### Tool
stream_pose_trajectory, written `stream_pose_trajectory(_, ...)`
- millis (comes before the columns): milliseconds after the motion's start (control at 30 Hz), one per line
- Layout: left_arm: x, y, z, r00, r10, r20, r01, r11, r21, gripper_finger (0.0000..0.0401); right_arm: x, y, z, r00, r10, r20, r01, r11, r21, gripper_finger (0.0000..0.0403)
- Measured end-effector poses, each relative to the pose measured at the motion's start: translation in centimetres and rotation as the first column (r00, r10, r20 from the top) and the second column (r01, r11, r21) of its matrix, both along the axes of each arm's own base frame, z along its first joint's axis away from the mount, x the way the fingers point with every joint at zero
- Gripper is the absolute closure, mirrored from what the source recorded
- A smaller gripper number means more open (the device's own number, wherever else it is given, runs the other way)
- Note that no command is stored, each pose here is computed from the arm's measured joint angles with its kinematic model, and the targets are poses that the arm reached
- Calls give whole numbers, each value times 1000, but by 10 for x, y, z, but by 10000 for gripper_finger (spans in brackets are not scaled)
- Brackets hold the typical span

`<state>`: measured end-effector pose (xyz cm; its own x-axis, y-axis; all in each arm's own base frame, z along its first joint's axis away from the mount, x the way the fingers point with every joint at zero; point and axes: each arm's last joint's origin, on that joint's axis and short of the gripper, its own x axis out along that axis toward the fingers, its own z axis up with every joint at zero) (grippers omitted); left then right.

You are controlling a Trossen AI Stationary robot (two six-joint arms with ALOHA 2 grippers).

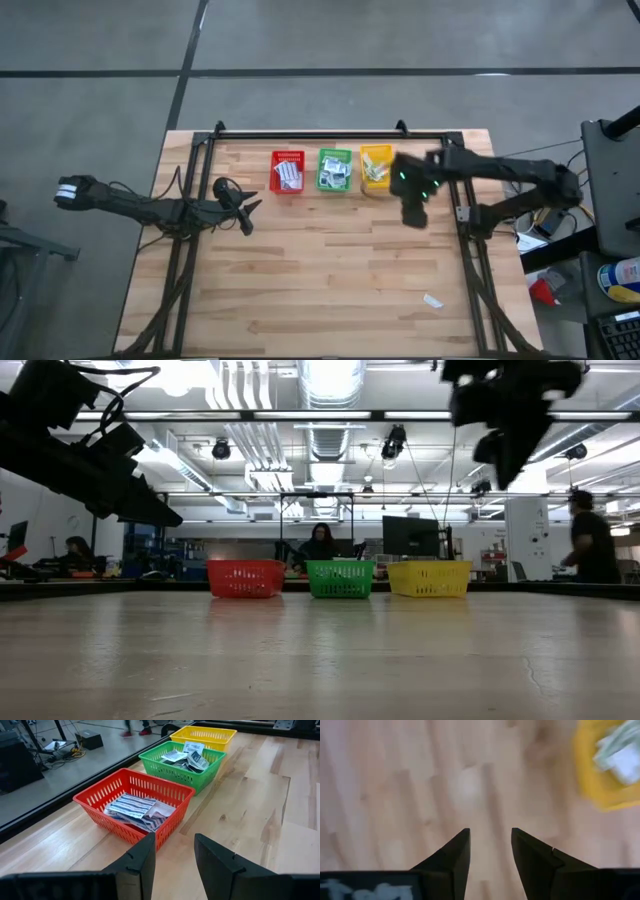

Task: Pick & Place First Aid Supplies
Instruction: Put the green bandage into the yellow basket

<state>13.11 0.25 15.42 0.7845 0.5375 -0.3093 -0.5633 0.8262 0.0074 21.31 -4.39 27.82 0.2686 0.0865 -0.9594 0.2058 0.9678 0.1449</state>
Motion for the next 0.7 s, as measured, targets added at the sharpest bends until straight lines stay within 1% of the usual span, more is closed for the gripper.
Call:
stream_pose_trajectory(100, 0, 0, 0, 1000, 0, 0, 0, 1000, 0, 268, -17, 29, -7, 1000, 27, -7, -27, 999, 29, 266)
stream_pose_trajectory(167, 0, 0, 0, 1000, -2, 0, 2, 1000, -1, 268, -26, 47, -13, 998, 52, -20, -50, 996, 68, 265)
stream_pose_trajectory(367, 0, 0, 0, 1000, -2, 0, 2, 1000, -1, 268, -45, 88, -38, 984, 117, -133, -93, 980, 175, 262)
stream_pose_trajectory(500, 0, 0, 0, 1000, -2, 1, 2, 1000, -1, 268, -47, 109, -52, 974, 155, -165, -118, 970, 214, 267)
stream_pose_trajectory(700, 0, 0, 0, 1000, -2, 1, 2, 1000, -1, 268, -43, 139, -65, 971, 195, -137, -158, 957, 243, 273)
